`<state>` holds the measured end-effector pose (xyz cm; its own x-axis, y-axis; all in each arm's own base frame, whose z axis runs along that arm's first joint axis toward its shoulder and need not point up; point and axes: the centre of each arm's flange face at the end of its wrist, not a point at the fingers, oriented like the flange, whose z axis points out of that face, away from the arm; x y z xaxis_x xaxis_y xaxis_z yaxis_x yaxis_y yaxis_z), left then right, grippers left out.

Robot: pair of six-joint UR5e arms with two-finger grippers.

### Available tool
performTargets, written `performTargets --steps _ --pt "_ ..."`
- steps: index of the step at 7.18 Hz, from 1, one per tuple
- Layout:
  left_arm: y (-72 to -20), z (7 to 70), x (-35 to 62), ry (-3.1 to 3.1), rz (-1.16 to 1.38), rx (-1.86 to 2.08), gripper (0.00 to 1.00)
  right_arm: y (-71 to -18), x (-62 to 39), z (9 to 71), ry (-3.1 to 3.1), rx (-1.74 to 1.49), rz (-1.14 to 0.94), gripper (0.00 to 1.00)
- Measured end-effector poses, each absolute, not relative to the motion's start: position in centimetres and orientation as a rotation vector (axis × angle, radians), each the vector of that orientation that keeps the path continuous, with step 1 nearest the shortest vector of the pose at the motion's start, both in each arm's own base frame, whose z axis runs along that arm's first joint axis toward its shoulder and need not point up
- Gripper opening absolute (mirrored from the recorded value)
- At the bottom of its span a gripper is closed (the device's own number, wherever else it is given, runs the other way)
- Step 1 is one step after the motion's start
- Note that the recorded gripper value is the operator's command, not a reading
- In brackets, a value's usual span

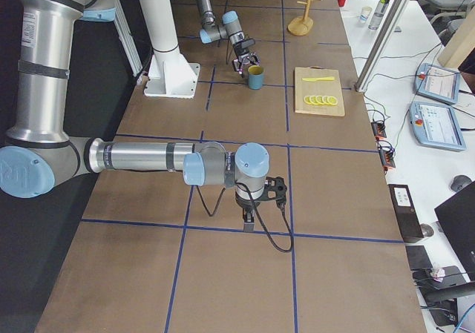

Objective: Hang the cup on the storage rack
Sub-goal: 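Close the left gripper on the teal mug's side, then lift the mug with the left gripper toward the wooden rack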

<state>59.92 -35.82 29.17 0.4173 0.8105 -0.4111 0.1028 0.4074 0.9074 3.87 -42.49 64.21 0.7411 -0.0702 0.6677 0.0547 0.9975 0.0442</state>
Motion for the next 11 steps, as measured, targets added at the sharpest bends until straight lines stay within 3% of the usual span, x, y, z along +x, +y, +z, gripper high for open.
performTargets --steps 1,2,8,11 --pt "-35.8 29.0 60.0 1.066 0.569 1.073 0.09 -42.5 3.9 64.2 -0.732 0.022 -0.069 1.0" --pt "-35.8 28.8 60.0 1.071 0.565 1.074 0.01 -42.5 3.9 64.2 -0.732 0.023 -0.07 1.0" --pt "-36.3 25.7 57.1 1.259 0.361 1.028 0.0 -42.8 3.9 64.0 -0.732 0.028 -0.071 1.0" --pt "-42.8 24.6 50.9 1.451 0.047 0.764 0.0 -42.8 3.9 64.0 -0.73 0.03 -0.071 1.0"
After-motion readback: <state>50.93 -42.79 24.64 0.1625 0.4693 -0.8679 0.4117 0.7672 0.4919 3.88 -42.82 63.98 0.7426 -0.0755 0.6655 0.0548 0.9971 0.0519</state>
